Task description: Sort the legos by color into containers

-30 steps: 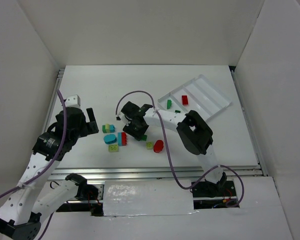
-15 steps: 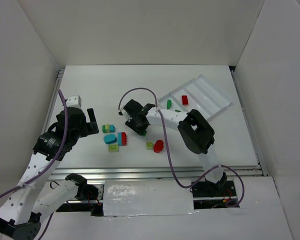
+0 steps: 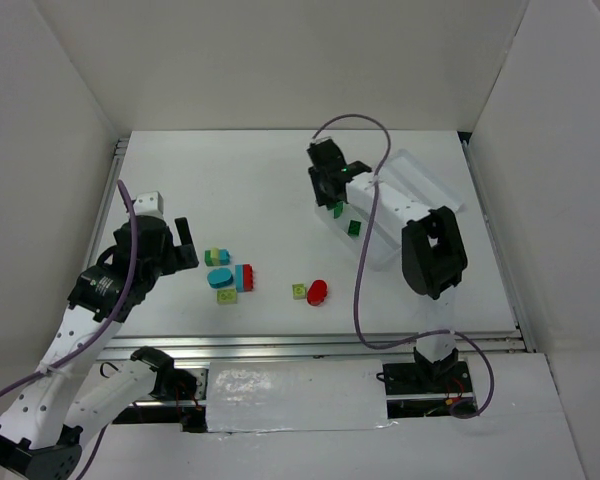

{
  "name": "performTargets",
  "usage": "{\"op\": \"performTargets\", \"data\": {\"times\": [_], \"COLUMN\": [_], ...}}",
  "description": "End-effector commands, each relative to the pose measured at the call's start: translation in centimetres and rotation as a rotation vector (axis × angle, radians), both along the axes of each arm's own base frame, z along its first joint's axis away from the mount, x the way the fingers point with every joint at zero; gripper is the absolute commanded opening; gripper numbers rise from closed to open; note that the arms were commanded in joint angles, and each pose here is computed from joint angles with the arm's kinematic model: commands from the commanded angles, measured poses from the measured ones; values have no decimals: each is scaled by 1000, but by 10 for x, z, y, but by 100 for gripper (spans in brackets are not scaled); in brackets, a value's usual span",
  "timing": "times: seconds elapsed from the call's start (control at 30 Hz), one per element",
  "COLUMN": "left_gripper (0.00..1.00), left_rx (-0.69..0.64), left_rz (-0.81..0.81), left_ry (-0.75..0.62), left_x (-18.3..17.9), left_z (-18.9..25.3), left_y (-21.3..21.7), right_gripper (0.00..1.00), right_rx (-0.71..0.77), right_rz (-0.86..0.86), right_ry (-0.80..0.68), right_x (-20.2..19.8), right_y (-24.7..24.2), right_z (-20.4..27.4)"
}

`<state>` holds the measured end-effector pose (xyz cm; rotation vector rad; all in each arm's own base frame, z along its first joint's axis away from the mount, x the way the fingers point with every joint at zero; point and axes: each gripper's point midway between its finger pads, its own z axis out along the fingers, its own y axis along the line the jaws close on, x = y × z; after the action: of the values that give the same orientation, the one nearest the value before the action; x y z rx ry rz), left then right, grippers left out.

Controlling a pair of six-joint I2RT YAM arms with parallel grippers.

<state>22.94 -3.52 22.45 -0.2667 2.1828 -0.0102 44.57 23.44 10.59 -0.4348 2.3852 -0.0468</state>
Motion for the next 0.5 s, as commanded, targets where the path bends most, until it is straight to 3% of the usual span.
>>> {"op": "performTargets", "data": {"times": [0.0, 0.1, 0.27, 0.47], "left_gripper": [99, 100, 100, 100], "left_rx": [-24, -22, -23, -22], "left_rz": [-3, -4, -5, -12], "left_ry": [-37, -35, -35, -24], "left_x": [6, 6, 6, 8], "left_z": [6, 5, 5, 3], "left_y": [-3, -4, -4, -6], "right_gripper": [10, 11, 22, 58], "right_rx": [53, 31, 36, 40], "right_rz": [-195, -262, -280, -305], "right_ry": [-35, -4, 27, 20], "right_x": [18, 23, 21, 25], "right_y": [-47, -72, -78, -79], "right_z": [30, 19, 4, 4]}}
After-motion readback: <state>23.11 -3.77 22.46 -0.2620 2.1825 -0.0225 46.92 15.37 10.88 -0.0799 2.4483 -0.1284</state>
